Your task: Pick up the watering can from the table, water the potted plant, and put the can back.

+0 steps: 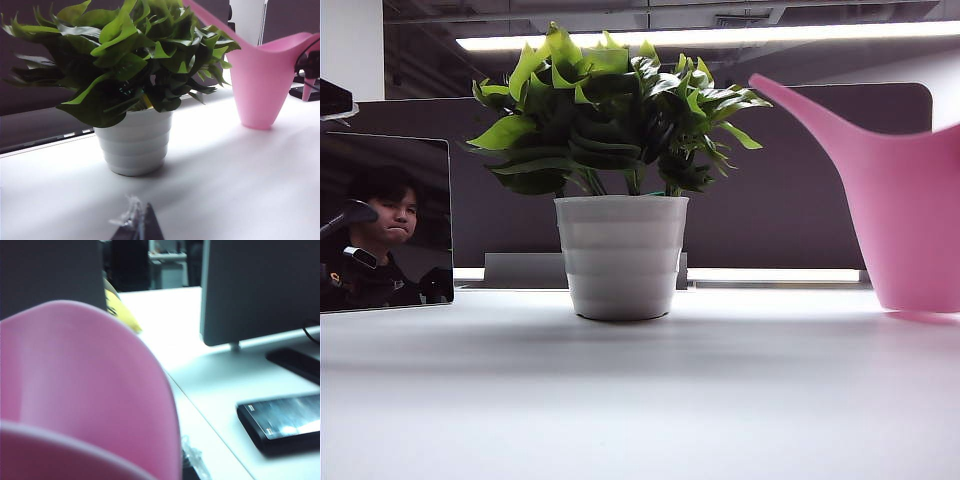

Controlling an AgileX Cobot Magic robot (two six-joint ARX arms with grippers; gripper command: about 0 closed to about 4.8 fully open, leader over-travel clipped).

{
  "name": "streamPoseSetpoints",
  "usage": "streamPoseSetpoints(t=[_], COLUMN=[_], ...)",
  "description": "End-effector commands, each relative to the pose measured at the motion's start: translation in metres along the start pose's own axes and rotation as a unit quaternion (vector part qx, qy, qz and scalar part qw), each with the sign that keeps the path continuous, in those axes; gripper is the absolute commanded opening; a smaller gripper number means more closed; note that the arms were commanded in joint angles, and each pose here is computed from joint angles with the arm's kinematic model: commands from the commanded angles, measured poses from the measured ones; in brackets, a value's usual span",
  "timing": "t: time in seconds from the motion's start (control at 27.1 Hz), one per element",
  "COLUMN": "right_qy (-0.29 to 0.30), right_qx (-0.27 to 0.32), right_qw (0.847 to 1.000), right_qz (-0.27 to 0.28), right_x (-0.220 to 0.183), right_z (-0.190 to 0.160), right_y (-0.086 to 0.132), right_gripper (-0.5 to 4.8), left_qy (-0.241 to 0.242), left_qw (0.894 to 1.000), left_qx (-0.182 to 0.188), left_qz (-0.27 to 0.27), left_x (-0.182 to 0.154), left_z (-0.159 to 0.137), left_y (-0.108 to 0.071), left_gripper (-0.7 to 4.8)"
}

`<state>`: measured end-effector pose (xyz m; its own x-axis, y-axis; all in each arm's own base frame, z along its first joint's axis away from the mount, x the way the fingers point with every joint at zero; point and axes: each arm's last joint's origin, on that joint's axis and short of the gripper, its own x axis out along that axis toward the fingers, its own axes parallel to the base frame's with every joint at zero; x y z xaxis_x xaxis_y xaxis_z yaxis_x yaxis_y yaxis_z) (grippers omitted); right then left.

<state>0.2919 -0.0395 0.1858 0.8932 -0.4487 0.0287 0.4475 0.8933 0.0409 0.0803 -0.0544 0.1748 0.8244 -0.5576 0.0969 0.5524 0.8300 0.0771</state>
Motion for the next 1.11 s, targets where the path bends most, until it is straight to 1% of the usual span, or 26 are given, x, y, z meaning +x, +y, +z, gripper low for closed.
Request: streamPoseSetpoints(t=[0.04, 0.3, 0.48, 0.55, 0.7, 0.89, 1.11], right_qy=[-0.047, -0.057, -0.070, -0.074, -0.062, -0.070, -0.060], right_qx=[0.022, 0.019, 0.002, -0.007, -0.019, -0.036, -0.079], right_qw=[0.998, 0.996, 0.994, 0.992, 0.991, 0.987, 0.981], right_qz=[0.028, 0.068, 0.089, 0.097, 0.119, 0.139, 0.165], right_x=[-0.003, -0.011, -0.018, -0.018, -0.010, -0.002, 0.002], right_z=[0.024, 0.049, 0.062, 0.068, 0.086, 0.108, 0.125], right_y=[-0.006, -0.021, -0.022, -0.021, -0.016, -0.009, 0.003], right_gripper=[-0.01, -0.02, -0.02, -0.02, -0.02, -0.02, -0.02], left_qy=[-0.006, -0.006, -0.006, -0.006, -0.006, -0.006, -0.006], left_qw=[1.000, 1.000, 1.000, 1.000, 1.000, 1.000, 1.000], left_qx=[0.000, 0.000, 0.000, 0.000, 0.000, 0.000, 0.000], left_qz=[0.000, 0.000, 0.000, 0.000, -0.001, 0.001, 0.002], left_x=[0.000, 0.000, 0.000, 0.000, 0.000, 0.000, 0.000], left_z=[0.001, 0.001, 0.001, 0.001, 0.001, 0.001, 0.001], left_y=[0.000, 0.000, 0.000, 0.000, 0.000, 0.000, 0.001], left_gripper=[-0.05, -0.05, -0.05, -0.05, -0.05, -0.05, -0.05])
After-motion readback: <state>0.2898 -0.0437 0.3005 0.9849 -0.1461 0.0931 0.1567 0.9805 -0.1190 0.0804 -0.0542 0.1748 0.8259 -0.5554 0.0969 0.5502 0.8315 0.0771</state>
